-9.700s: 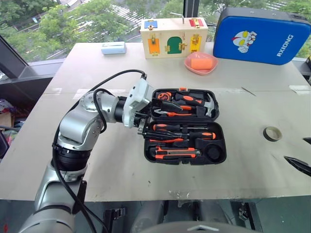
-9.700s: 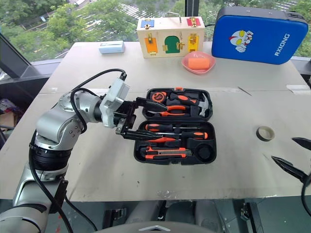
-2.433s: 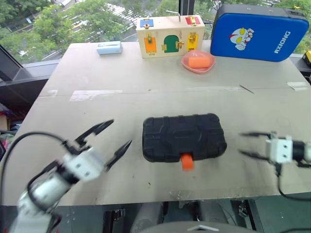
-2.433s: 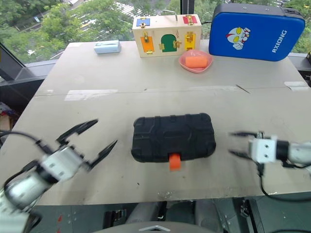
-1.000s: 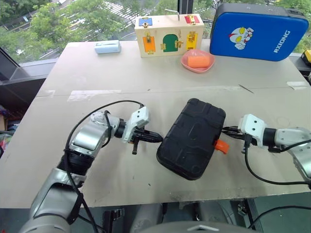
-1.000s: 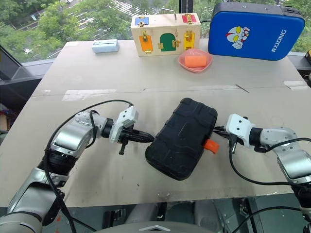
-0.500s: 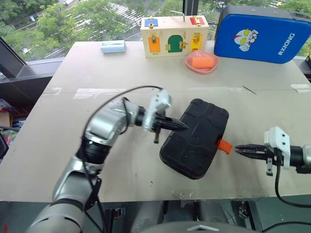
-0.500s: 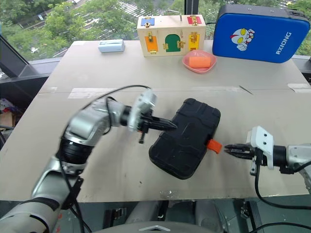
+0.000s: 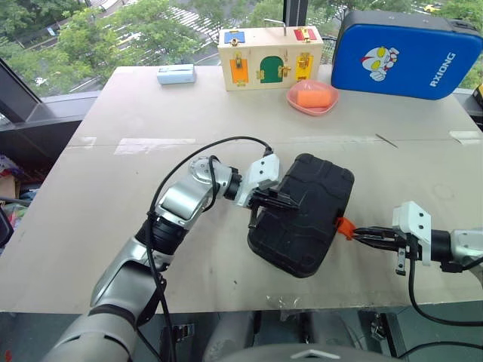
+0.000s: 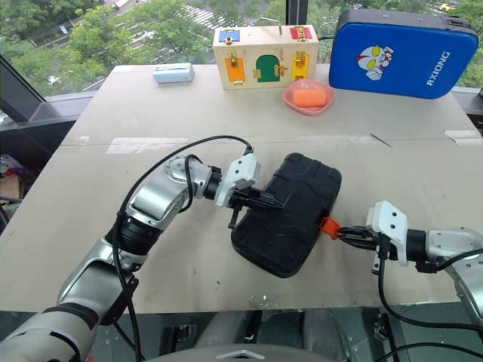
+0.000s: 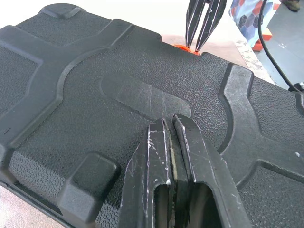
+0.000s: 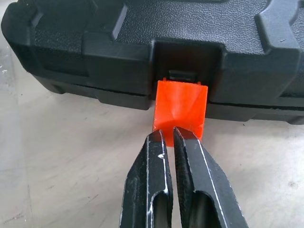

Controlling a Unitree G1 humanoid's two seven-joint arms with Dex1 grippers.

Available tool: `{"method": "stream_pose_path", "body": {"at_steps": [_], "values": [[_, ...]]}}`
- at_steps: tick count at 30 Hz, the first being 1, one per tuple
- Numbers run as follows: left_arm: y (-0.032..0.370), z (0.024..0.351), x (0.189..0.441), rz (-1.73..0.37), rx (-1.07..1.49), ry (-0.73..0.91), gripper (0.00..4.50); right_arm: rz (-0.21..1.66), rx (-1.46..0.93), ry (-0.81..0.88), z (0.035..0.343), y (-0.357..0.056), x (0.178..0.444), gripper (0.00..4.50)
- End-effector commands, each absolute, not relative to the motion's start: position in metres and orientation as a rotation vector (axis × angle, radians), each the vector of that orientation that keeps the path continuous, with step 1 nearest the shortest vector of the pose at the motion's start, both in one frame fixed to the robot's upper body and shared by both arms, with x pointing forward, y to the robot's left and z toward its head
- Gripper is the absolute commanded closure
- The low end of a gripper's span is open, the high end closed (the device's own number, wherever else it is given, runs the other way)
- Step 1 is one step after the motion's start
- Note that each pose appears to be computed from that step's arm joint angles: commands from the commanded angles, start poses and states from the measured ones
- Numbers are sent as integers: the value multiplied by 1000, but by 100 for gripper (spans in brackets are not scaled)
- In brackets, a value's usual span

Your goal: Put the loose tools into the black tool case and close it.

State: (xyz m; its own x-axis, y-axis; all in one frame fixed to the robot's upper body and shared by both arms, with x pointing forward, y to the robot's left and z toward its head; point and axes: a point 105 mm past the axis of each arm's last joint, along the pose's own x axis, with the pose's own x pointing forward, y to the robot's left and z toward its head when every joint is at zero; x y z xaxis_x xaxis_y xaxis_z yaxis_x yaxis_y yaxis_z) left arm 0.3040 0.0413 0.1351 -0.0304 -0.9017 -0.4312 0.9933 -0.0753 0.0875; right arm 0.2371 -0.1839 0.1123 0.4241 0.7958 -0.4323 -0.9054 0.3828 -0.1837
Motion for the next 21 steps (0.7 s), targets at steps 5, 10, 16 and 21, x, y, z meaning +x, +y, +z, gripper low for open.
{"method": "stream_pose_path", "body": {"at_steps": [5,10,16,21], "values": [[44,115,306,-1571,447,359,448,1101,-457,295,104,-169,245,450],[39,117,305,-1595,470,348,448,1047,-471,324,88,-170,252,450],[35,112,302,-1622,544,343,448,1029,-437,309,87,-163,257,450],[34,100,306,-1621,677,338,448,1071,-344,223,112,-147,253,450]]}}
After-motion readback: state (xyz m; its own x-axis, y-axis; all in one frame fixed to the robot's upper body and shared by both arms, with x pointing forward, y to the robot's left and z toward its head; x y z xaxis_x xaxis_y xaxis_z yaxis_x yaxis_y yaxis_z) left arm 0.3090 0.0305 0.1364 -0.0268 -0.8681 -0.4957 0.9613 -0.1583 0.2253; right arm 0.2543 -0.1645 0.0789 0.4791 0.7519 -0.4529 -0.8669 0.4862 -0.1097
